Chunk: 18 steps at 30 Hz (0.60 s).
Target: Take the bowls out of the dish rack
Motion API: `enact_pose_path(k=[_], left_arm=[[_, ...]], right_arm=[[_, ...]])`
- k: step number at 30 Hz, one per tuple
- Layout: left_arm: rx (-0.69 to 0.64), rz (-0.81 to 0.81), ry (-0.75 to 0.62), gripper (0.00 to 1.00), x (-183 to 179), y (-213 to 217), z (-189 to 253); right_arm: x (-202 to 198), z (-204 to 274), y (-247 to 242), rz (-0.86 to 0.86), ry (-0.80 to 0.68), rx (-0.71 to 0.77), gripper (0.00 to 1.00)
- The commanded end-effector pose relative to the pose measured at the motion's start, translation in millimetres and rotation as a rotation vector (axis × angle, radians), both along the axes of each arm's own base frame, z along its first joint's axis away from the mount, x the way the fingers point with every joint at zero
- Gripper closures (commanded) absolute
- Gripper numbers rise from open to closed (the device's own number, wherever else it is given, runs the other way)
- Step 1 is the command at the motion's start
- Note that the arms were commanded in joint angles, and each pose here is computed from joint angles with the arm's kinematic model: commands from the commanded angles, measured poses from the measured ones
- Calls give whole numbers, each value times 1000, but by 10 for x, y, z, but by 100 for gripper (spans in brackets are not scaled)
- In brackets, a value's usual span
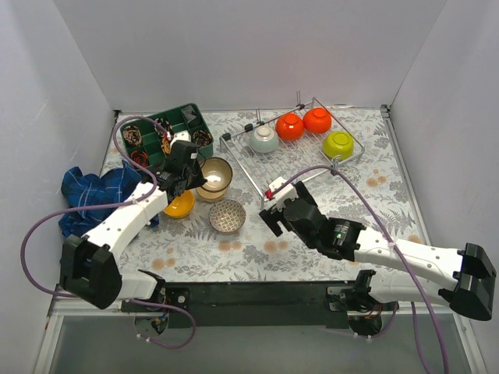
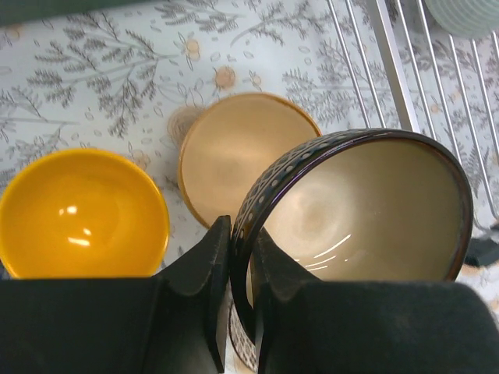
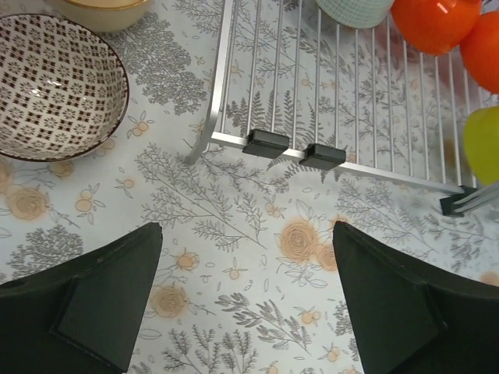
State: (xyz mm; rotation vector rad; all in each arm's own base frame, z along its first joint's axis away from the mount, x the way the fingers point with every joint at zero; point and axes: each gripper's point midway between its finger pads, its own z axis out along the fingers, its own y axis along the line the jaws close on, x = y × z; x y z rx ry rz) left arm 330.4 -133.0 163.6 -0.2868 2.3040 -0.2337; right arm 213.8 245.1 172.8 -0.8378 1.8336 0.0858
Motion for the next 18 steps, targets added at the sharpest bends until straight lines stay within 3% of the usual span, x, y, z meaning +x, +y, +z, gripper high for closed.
enact_pose_path(k=[1, 14, 18], left_arm=[[-9, 6, -157, 100, 459, 17, 197], [35, -10, -66, 100, 587, 18, -381], [18, -15, -52, 91, 590, -27, -472]], right_arm=[[-125, -26, 13, -7, 136, 147, 2], [-137, -66, -242, -63, 176, 200, 1], [-123, -68, -283, -80, 173, 195, 2]])
